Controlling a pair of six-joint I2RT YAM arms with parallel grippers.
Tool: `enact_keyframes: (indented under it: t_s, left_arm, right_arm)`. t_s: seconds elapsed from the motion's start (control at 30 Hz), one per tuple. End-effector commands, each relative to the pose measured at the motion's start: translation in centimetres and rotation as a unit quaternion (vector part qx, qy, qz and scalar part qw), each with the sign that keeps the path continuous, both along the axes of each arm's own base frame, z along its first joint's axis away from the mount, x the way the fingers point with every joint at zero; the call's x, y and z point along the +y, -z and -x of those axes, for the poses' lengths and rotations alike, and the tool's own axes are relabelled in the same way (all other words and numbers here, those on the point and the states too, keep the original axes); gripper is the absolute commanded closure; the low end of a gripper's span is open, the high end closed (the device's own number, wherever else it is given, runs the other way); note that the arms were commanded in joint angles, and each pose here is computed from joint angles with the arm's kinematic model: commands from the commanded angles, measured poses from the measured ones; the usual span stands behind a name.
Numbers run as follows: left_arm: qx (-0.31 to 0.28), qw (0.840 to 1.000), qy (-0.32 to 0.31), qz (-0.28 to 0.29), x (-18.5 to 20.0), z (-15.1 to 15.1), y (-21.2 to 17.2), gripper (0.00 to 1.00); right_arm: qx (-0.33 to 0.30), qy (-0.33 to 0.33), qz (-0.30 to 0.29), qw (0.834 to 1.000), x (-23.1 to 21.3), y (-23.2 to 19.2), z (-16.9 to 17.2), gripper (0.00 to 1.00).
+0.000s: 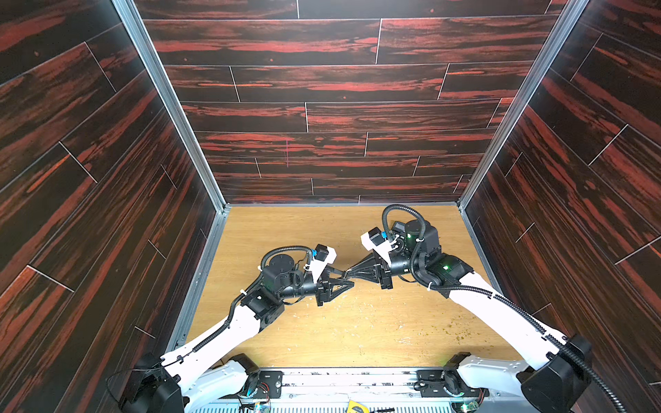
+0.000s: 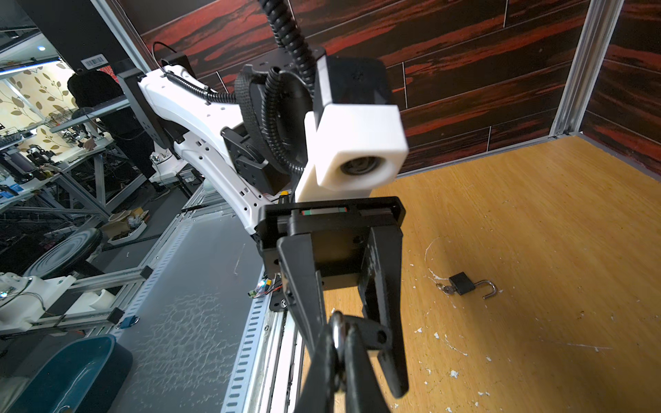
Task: Unlock with the key
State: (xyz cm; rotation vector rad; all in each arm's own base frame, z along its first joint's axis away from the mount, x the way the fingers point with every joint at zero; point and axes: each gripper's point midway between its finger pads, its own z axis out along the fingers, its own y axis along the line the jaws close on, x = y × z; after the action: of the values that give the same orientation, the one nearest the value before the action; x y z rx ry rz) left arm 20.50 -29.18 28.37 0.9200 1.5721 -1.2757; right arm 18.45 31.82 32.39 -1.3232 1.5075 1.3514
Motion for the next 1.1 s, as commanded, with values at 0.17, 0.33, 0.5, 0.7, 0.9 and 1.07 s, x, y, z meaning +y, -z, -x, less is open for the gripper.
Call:
enact_keyframes:
  t_s: [0.17,0.33,0.5,0.7,0.9,1.07]
  left_arm:
    - [-0.032,0.994,-0.101,-0.018,1.8,-2.6,-0.2,1.0]
    - [-0.058,0.975,-0.206,-0.059,3.8,-5.8,0.5,1.0]
    - [-0.076,0.952,-0.286,-0.081,5.2,-8.8,0.9,1.0]
    - [-0.067,0.921,-0.371,-0.103,6.5,-12.3,1.8,1.0]
    - [-0.062,0.877,-0.458,-0.133,9.1,-14.6,3.7,1.0]
    - [-0.057,0.859,-0.483,-0.159,9.5,-15.7,4.9,1.0]
  right_arm:
    - [-0.011,0.002,-0.004,1.0,-0.4,-0.4,0.4,1.0]
    - [0.03,0.031,0.016,0.999,-0.2,0.9,-0.6,1.0]
    - [0.077,0.096,0.042,0.991,0.2,2.7,-2.4,1.0]
    - [0.125,0.201,0.069,0.969,0.9,4.8,-5.3,1.0]
    - [0.172,0.265,0.074,0.946,1.1,5.7,-7.3,1.0]
    - [0.222,0.292,0.086,0.927,2.2,6.8,-7.9,1.0]
